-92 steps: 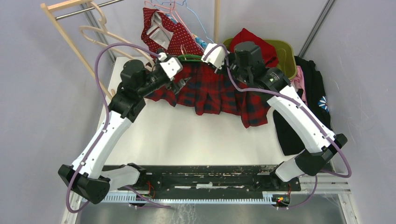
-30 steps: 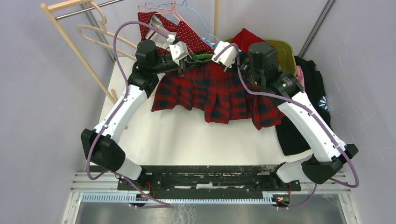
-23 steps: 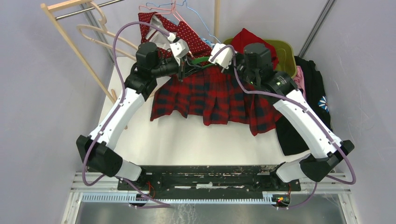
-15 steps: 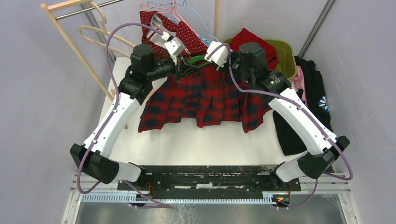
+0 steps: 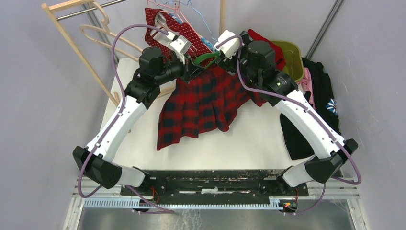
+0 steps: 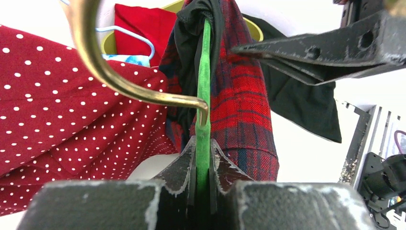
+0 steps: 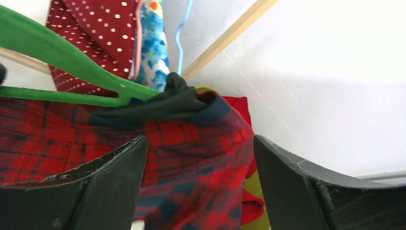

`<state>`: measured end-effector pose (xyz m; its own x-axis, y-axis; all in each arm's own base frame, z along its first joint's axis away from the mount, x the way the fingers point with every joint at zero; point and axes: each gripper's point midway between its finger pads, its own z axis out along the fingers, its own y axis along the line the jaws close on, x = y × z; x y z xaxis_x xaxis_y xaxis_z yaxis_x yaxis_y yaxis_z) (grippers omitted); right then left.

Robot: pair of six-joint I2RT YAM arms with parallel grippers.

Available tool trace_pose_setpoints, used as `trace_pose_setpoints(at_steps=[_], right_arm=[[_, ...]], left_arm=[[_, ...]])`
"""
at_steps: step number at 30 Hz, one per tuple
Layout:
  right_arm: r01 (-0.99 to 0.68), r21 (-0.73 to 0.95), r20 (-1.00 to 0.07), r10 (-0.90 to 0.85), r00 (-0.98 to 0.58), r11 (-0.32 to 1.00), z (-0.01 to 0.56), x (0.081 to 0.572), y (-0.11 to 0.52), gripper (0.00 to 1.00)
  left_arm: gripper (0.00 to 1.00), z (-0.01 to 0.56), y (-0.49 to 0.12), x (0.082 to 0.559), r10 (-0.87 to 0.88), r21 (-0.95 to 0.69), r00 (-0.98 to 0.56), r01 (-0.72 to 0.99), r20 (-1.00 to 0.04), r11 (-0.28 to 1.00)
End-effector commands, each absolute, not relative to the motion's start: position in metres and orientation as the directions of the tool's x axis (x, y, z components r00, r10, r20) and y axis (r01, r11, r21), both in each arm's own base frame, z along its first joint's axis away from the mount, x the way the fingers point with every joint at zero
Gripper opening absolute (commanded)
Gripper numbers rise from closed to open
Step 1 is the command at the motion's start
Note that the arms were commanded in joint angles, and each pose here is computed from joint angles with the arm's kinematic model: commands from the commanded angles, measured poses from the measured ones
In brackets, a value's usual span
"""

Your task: Remove the skirt from the hanger

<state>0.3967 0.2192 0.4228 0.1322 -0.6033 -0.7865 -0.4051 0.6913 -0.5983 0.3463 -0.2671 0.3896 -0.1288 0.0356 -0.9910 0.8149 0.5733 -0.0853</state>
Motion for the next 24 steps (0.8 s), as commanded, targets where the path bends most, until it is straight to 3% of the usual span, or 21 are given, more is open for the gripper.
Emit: trace_pose_setpoints(at_steps=[1, 6, 13, 21, 23, 24], right_arm=[[-0.263, -0.583, -0.813, -0.549, 0.197, 0.769, 0.479, 0.398, 0.203, 0.86], [-0.263, -0.424, -0.897, -0.364, 0.25, 0.866, 0.526, 0.384, 0.202, 0.87], [-0.265, -0.444, -0.896, -0.415, 0.159, 0.856, 0.477, 0.411, 0.211, 0.85], [-0.348, -0.33, -0.943, -0.319, 0.091, 0.877, 0.453, 0.42, 0.224, 0.82], [-0.339, -0.345, -0.938, -0.339, 0.079, 0.875, 0.448, 0.423, 0.222, 0.78], [-0.339, -0.356, -0.933, -0.352, 0.077, 0.871, 0.446, 0.424, 0.221, 0.7]], left_arm=[[0.03, 0.455, -0.254, 0.346, -0.066, -0.005, 0.046, 0.78, -0.997, 0.625], [0.03, 0.456, -0.247, 0.345, -0.042, 0.029, 0.073, 0.763, -0.996, 0.646], [0.03, 0.475, -0.237, 0.328, -0.039, 0.073, 0.129, 0.757, -0.991, 0.649], [0.03, 0.487, -0.231, 0.315, -0.05, 0.091, 0.162, 0.753, -0.985, 0.651], [0.03, 0.489, -0.229, 0.312, -0.051, 0.094, 0.169, 0.75, -0.984, 0.655], [0.03, 0.489, -0.228, 0.312, -0.047, 0.097, 0.169, 0.749, -0.984, 0.655]])
